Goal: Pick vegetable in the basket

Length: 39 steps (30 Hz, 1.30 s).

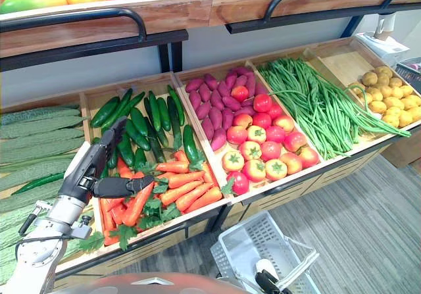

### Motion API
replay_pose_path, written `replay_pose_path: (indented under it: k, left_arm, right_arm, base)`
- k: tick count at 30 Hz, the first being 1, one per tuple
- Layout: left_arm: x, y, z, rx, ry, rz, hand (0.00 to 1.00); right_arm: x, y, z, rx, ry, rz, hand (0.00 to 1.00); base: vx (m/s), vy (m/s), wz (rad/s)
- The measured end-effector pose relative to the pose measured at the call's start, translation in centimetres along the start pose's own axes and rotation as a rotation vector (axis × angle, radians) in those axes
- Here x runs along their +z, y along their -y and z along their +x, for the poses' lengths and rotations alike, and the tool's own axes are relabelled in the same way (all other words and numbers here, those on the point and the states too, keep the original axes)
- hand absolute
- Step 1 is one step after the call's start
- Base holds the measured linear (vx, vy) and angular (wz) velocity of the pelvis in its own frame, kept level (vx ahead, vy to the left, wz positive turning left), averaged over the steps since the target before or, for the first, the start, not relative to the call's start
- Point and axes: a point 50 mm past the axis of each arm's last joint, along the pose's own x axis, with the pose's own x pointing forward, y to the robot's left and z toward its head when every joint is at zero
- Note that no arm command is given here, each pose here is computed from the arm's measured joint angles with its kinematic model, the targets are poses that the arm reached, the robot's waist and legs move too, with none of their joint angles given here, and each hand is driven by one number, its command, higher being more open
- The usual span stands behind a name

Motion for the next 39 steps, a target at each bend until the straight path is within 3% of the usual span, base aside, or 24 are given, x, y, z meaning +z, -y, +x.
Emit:
replay_pose_path:
  k: [10, 24, 31, 39]
  left_arm:
    - [-4.1, 0.9, -1.2, -0.038, -0.209, 0.058, 1.0]
    - [-5.3, 1.4, -2.5, 0.029, -0.304, 0.099, 1.0]
    - [-7.7, 2.1, -3.4, 0.056, -0.418, 0.095, 1.0]
    - [-8.1, 2.4, -2.7, 0.089, -0.421, 0.113, 1.0]
  right_arm:
    - [0.5, -0.2, 0.1, 0.015, 0.018, -0.034, 0.0]
    - [1.0, -0.9, 0.1, 0.047, 0.031, -0.088, 0.0]
    - [1.6, -1.4, 0.1, 0.069, 0.055, -0.129, 0.0]
    - [2.4, -2.3, 0.1, 0.1, 0.097, -0.153, 0.0]
  base:
    - [-0.01, 0.008, -0.04]
    - [0.0, 0.0, 0.0]
    - [-0.01, 0.001, -0.03]
    - [-0.02, 0.006, -0.13]
